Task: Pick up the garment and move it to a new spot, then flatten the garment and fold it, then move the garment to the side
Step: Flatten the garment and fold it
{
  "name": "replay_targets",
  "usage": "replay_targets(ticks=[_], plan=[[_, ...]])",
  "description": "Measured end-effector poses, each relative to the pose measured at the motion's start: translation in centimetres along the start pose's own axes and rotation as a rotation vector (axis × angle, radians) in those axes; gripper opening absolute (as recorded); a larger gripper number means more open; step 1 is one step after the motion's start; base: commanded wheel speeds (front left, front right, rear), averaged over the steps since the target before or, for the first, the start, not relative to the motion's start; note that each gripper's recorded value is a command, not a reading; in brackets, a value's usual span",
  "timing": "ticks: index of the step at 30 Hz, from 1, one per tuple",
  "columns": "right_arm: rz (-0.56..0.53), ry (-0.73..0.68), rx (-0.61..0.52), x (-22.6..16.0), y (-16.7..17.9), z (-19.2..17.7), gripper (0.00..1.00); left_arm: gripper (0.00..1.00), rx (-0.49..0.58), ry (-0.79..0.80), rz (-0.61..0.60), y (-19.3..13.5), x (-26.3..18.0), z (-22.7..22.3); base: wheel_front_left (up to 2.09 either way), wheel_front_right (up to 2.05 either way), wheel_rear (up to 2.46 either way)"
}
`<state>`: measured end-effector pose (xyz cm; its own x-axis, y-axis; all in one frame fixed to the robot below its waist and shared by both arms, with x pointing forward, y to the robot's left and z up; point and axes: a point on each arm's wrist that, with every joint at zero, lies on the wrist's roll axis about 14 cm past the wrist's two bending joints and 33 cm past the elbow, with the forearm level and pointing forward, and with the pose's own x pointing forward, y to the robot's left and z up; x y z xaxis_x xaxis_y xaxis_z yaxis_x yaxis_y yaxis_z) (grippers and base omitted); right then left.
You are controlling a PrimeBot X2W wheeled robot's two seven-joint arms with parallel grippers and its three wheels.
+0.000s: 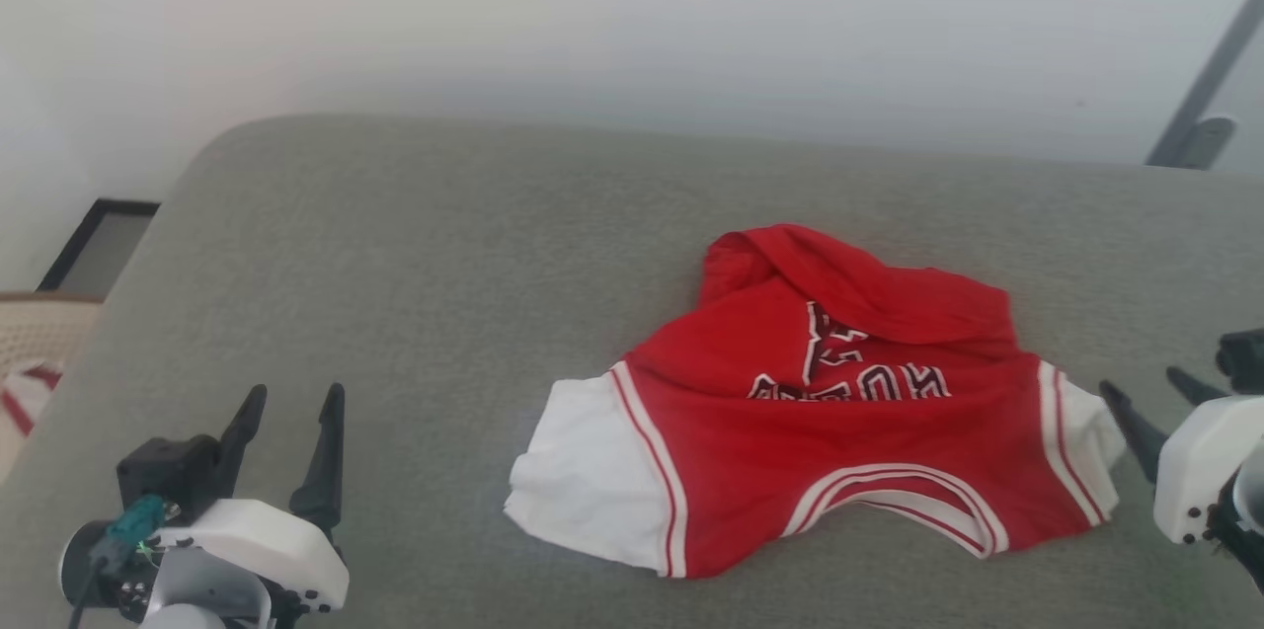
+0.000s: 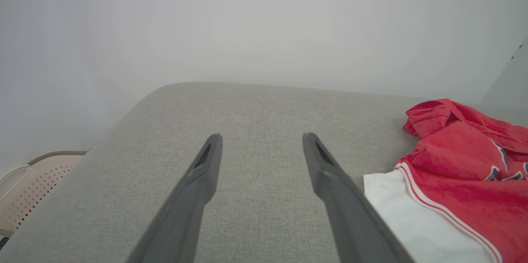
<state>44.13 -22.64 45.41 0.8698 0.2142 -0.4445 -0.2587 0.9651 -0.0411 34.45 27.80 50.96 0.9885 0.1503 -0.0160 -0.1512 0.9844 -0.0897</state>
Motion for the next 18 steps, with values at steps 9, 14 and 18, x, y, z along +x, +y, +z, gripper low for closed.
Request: replay_targets(ticks=[9,14,18], plan=[[-0.114,-0.43,0.05,-5.4,-3.2,6.0,1.0,1.0,0.02,0.167,-0.222,-4.9,1.0,-1.6,0.0,0.0,0.0],[-0.18,-0.6,0.079,-8.7,-4.0,8.4,1.0,1.0,0.035,0.334,-0.318,-7.3,0.8,-4.4,0.0,0.0,0.0],[-0.236,-0.684,0.089,-11.0,-4.4,8.9,1.0,1.0,0.023,0.472,-0.371,-8.9,0.5,-6.8,0.0,0.0,0.0]])
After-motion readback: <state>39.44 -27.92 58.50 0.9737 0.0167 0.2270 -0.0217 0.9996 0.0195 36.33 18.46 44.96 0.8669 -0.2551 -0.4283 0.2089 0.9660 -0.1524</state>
